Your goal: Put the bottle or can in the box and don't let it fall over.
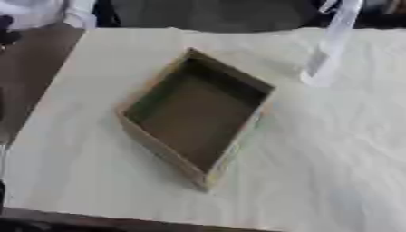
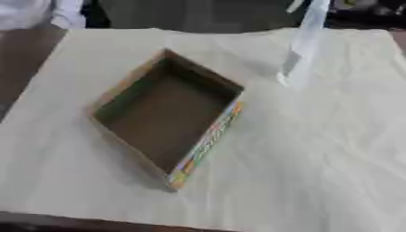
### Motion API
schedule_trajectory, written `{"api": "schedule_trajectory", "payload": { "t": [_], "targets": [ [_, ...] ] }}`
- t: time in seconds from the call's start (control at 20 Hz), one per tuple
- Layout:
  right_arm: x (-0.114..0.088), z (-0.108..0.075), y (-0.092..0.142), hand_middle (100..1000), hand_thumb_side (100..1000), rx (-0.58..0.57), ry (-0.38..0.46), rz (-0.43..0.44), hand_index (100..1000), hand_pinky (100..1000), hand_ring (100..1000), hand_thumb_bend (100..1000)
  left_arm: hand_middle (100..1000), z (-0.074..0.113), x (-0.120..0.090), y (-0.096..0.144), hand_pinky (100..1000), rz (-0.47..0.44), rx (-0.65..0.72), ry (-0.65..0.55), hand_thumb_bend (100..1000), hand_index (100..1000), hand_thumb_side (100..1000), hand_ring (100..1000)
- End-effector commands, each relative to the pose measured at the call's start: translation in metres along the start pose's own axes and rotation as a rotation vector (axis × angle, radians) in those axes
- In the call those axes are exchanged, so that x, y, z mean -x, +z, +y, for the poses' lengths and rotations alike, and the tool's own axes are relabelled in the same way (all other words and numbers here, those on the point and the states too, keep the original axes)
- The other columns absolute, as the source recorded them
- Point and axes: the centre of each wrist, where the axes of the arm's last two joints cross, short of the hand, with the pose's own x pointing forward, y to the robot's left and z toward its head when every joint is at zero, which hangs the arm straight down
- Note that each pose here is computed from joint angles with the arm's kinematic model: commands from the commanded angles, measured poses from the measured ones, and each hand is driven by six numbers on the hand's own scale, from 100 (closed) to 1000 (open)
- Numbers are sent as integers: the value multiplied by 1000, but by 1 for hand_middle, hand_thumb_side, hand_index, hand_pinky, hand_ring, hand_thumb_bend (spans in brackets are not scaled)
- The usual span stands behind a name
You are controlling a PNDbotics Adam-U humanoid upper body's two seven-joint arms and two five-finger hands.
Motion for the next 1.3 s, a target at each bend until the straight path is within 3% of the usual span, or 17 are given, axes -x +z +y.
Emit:
{"api": "schedule_trajectory", "payload": {
  "t": [0.05, 0.9, 1.3],
  "targets": [
    [-8, -10, -7, 844, 684, -7, 32, -22, 878, 865, 886, 100, 734, 4, -7, -5, 718, -14, 23, -29, 256, 879, 639, 720],
    [-16, -20, -21, 858, 695, -63, 105, -30, 885, 870, 899, 100, 734, 5, -10, -4, 717, -17, 29, -43, 252, 878, 639, 720],
    [-26, -38, -59, 896, 747, -120, 341, -17, 909, 891, 932, 100, 734, 4, -11, -6, 717, -21, 47, -48, 253, 877, 632, 720]
  ]
}}
